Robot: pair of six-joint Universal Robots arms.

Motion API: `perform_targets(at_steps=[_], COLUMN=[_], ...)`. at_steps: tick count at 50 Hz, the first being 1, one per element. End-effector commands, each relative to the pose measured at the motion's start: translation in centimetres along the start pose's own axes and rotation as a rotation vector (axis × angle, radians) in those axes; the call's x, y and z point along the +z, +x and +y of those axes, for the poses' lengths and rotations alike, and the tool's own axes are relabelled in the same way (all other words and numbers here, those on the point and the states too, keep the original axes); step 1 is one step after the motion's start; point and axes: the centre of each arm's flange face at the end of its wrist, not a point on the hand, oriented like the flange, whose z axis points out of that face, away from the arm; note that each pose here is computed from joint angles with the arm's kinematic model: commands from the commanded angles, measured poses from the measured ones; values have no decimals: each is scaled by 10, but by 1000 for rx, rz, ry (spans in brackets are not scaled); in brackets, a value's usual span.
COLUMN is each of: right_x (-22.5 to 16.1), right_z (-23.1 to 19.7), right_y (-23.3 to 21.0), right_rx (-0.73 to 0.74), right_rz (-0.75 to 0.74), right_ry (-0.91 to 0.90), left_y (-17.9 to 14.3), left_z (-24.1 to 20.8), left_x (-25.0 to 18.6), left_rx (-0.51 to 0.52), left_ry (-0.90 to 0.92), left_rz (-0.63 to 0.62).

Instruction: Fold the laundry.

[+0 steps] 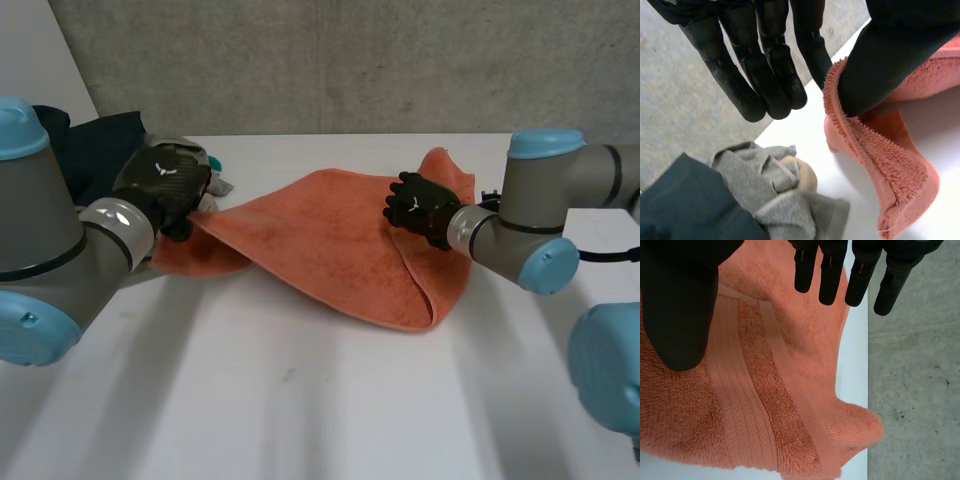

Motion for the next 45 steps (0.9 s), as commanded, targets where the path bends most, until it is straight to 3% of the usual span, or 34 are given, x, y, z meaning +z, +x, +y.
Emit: perform_targets(at_steps=[1,12,17,21,28,37,45], right_x=[20,24,19,0,-76,-200,-221], right_z=[9,16,14,21,53,69,77], right_y=[-19,-22,14,52,94,70,44], right_rx=[11,11,12,114,294,475,431], right_rz=[-10,-4,123,209,194,-77,-122], right_ry=[1,-4,-31,-79,-290,-609,-604], left_y=[-1,-9,-11,-16,-24,-20,-2], left_z=[-22,-38,-39,-39,-38,-19,7], left_x=[-11,-10,-11,-13,-23,-52,-78], left_rx=[5,5,5,3,3,88,203], left_ry=[73,119,118,112,89,-62,-241], left_rz=[-5,-26,-34,-45,-53,31,243])
